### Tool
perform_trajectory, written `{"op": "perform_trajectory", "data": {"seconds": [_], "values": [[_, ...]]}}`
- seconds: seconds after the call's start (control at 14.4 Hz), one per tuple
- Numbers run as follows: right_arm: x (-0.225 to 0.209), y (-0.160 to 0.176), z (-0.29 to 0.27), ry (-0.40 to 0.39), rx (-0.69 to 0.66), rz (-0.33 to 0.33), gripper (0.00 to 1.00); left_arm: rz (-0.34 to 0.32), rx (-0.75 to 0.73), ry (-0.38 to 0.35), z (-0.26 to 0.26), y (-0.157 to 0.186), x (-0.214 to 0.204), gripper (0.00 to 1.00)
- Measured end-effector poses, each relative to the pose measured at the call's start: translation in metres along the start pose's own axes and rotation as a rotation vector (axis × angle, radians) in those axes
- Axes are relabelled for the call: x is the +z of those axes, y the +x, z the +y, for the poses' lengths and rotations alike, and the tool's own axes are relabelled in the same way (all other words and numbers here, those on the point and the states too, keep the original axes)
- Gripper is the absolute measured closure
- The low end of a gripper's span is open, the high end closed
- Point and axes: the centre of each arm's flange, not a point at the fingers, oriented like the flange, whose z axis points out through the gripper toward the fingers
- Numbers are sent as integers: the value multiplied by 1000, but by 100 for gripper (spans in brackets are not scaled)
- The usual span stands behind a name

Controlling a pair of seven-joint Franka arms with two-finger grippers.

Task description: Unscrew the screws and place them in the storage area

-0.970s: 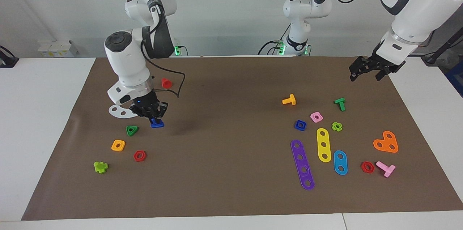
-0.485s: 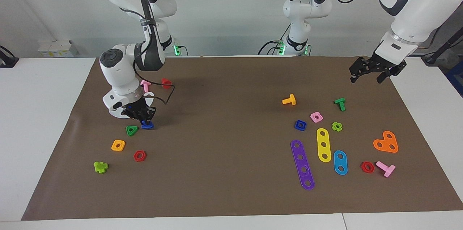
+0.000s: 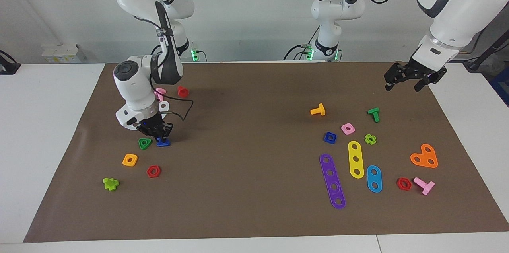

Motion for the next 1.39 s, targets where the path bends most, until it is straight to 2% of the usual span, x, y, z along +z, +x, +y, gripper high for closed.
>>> {"op": "perform_trajectory", "data": {"seconds": [0.07,0.21,0.42,0.62,0.76,0.9,1.39], "values": [[-9,5,-3,3,1,4,55,0,0,0,0,0,0,0],[-54,22,-7,8,14,-18,32,0,0,0,0,0,0,0],[-162,39,-2,17,36,-29,1,1,0,0,0,0,0,0],[-244,25,17,14,58,-64,0,1,-2,0,-1,0,0,0],[-286,16,30,-3,72,-99,0,1,-6,1,-3,0,0,0],[-319,14,44,-27,90,-99,0,0,-10,1,-6,0,0,0],[-323,10,47,-32,81,-121,0,-1,-13,7,-8,-1,0,0]]}}
